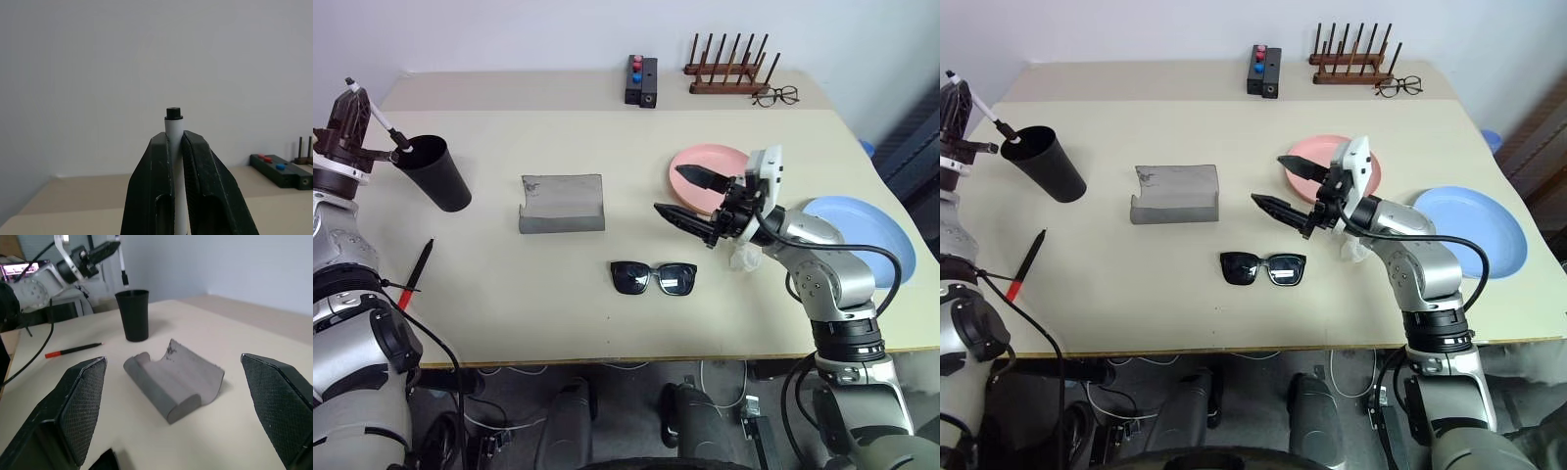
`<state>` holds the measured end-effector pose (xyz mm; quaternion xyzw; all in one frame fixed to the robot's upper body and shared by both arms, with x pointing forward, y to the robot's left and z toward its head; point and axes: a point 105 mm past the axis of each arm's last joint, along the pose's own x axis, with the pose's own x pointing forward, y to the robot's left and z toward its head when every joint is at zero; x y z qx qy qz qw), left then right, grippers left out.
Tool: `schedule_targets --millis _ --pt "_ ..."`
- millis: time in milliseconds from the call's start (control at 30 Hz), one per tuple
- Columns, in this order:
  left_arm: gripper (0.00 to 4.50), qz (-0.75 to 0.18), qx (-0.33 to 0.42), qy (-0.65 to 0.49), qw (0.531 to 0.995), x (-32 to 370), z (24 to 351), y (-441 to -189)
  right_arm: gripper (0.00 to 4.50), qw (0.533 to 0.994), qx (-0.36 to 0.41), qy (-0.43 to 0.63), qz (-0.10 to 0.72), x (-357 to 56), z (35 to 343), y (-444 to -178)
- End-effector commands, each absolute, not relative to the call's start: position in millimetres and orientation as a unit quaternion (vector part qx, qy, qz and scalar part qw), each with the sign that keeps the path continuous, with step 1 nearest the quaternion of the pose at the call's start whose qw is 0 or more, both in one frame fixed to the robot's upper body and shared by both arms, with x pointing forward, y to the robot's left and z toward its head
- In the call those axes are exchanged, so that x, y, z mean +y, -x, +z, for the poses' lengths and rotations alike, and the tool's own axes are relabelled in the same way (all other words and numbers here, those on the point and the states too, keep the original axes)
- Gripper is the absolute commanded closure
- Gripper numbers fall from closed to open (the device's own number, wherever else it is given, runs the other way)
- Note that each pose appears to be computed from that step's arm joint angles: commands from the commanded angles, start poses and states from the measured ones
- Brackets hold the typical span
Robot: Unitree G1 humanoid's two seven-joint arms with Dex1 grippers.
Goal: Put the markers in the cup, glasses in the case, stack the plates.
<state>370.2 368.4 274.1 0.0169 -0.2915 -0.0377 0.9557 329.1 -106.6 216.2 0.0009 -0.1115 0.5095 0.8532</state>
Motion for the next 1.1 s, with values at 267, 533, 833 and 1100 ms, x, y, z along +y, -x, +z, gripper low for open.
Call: schedule_targets --millis 267,533,833,1100 --pt "4.46 -0.024 -0.299 -0.021 0.954 373 278 -367 0.0 0.836 -0.225 0.025 0.5 -101 254 -317" --pt "2.95 -0.022 -0.299 -0.017 0.954 371 277 -369 0.0 0.836 -0.219 0.036 0.502 -102 248 -316" --pt "0.02 -0.034 -0.3 -0.024 0.953 364 290 -371 0.0 0.837 -0.214 0.037 0.502 -103 245 -318" --pt "0.02 -0.12 -0.19 0.005 0.974 348 301 -353 0.0 0.838 -0.205 0.037 0.504 -105 239 -319"
